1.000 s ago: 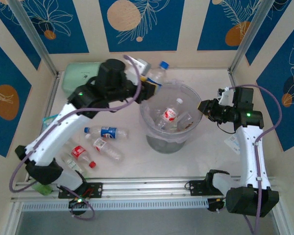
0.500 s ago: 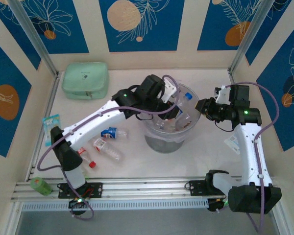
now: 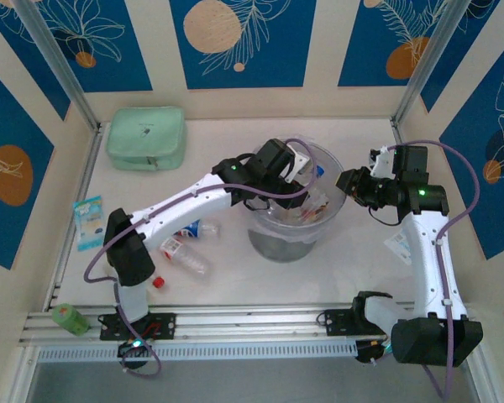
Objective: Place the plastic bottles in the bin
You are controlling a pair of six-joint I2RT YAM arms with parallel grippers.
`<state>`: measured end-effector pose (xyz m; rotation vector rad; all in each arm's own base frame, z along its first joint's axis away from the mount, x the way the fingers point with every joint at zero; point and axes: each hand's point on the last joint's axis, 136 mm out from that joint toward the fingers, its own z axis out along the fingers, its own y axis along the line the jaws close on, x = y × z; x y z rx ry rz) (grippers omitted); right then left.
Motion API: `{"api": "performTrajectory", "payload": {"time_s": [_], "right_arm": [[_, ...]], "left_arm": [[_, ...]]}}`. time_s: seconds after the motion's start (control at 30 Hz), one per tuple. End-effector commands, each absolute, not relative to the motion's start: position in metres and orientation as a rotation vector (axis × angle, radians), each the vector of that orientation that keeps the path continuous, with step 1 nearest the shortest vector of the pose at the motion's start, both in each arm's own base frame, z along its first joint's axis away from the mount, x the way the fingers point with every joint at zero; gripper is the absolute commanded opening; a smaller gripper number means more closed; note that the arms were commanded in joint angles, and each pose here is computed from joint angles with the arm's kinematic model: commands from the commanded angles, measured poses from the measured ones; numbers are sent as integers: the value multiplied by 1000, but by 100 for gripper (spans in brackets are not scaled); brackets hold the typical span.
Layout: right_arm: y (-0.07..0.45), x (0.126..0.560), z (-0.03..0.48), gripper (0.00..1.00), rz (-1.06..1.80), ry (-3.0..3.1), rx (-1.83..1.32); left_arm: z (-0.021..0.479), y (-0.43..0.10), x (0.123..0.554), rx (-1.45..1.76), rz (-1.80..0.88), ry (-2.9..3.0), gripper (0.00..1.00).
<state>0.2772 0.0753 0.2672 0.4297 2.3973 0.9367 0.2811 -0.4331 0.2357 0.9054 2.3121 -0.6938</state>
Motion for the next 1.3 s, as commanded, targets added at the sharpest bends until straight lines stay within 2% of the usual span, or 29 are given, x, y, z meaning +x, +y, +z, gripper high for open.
{"api": "performTrajectory", "payload": {"time_s": [0.0,0.2,0.27,0.37,0.5,0.67,0.83,0.93,1.07,1.13,1.27], "right_arm": [[85,271,266,31,999,2417,406],[86,271,273,44,1003,2399,394],[86,270,273,47,1002,2398,393],[85,270,274,50,998,2393,392],[86,271,276,55,1000,2385,390],[86,269,276,69,1005,2368,397],[81,267,280,88,976,2349,408],[81,267,280,95,974,2345,412],[81,266,282,100,973,2339,417],[79,265,286,99,956,2328,410],[77,263,291,99,923,2297,397]], "left_arm": [[138,-425,269,983,-562,2548,0],[156,-432,266,980,-648,2497,0],[168,-435,265,982,-688,2464,13],[189,-437,264,988,-721,2416,25],[214,-434,267,999,-698,2363,47],[231,-432,265,998,-715,2317,65],[253,-431,262,1014,-743,2265,76],[262,-430,259,1029,-758,2244,84],[284,-430,251,1043,-825,2176,95],[298,-429,249,1049,-838,2140,99],[327,-421,247,1055,-824,2074,100]]}}
